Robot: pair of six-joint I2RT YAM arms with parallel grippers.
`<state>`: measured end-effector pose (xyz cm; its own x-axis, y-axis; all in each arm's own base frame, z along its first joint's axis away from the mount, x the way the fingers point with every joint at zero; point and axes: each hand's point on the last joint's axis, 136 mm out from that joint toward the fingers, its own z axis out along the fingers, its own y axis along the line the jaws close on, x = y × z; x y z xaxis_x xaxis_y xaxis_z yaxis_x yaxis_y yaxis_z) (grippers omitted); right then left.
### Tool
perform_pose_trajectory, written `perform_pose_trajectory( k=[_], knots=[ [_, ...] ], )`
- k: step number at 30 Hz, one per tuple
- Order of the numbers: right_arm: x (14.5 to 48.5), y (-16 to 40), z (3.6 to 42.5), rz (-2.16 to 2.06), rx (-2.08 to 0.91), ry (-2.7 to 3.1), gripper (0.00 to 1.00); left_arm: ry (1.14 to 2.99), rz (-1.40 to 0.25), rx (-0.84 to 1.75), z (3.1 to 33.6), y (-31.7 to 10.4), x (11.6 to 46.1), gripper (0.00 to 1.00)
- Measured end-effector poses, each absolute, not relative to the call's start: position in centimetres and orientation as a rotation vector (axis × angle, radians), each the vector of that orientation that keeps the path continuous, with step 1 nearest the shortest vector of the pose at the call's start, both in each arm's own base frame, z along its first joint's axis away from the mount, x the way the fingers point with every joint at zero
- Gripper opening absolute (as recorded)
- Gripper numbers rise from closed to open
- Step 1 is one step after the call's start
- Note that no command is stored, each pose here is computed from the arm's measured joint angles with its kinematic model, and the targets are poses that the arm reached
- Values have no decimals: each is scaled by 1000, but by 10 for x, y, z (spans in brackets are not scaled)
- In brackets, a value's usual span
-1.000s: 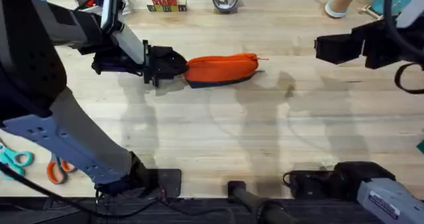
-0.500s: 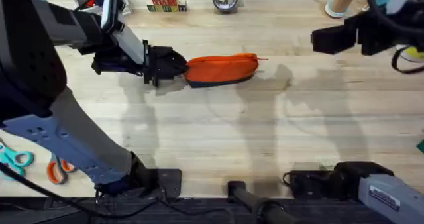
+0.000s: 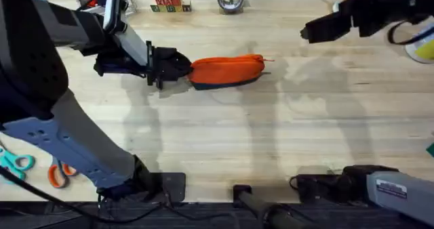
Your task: Unzip the bag, pick up the pens from the table one at a time and place them inside, then zip the bag closed.
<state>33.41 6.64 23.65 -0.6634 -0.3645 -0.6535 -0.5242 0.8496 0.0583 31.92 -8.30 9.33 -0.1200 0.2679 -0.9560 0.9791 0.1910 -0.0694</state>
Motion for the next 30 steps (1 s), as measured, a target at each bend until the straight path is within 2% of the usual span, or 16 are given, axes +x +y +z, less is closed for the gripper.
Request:
perform_pose_trajectory(
  k=[9,15,25,30],
  knots=[
    [344,79,215,432,-710,2397,995,1567,-995,1224,93,-83,319,42],
    [359,79,221,404,-727,2331,996,1567,-995,1224,93,-83,319,41],
    [352,84,219,450,-739,2342,996,1567,-995,1224,93,-83,319,41],
    [341,92,219,487,-881,2293,996,1567,-995,1224,93,-83,319,41]
  ],
)
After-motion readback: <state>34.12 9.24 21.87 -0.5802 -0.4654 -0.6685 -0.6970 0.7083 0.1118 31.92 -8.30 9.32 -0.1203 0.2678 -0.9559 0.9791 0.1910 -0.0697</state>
